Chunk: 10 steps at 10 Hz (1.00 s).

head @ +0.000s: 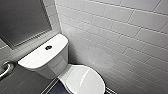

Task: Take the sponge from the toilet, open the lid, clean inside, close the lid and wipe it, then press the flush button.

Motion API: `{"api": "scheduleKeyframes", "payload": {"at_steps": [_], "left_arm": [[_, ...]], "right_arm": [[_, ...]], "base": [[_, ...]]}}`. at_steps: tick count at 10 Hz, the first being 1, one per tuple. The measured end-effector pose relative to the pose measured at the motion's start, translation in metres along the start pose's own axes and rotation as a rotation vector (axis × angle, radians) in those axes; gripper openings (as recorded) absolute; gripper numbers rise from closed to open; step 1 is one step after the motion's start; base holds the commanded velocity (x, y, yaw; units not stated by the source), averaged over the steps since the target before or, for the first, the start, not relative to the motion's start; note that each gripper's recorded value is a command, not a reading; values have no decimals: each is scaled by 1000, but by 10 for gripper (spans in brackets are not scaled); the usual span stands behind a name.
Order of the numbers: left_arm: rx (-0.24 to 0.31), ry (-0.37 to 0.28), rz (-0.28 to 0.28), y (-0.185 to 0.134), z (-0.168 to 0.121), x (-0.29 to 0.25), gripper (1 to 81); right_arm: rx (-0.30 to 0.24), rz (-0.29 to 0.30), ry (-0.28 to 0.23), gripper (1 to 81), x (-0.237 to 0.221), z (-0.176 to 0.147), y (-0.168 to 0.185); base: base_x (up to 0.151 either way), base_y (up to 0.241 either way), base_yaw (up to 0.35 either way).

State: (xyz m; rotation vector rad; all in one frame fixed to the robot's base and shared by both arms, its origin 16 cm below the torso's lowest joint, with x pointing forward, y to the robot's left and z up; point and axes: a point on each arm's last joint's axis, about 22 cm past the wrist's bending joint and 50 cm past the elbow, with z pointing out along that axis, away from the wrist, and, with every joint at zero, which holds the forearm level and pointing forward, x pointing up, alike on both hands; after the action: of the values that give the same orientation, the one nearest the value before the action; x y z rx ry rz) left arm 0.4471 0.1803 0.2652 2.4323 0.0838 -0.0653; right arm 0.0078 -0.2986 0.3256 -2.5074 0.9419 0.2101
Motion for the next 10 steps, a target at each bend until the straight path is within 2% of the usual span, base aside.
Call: {"api": "scheduleKeyframes", "payload": {"at_steps": [2,4,5,7,9,10], "left_arm": [[-27,-37,5,22,21,0,811],[-93,-86,7,64,50,-17,811],[-108,-92,-9,74,56,-19,811],[-123,-90,-22,86,59,-4,811],[-149,-57,-21,105,57,28,811],[-163,-67,-20,113,57,25,811]], "right_arm": [[8,-30,-26,10,-25,12,-2],[-27,-45,-44,10,-42,11,16],[-42,-49,-49,10,-46,8,24],[-55,-54,-48,10,-47,8,31],[-41,-58,-56,10,-58,11,25],[-48,-64,-61,10,-62,12,28]], "base": [[0,0,0],[0,0,0],[0,0,0],[0,0,0],[0,0,0],[0,0,0]]}}
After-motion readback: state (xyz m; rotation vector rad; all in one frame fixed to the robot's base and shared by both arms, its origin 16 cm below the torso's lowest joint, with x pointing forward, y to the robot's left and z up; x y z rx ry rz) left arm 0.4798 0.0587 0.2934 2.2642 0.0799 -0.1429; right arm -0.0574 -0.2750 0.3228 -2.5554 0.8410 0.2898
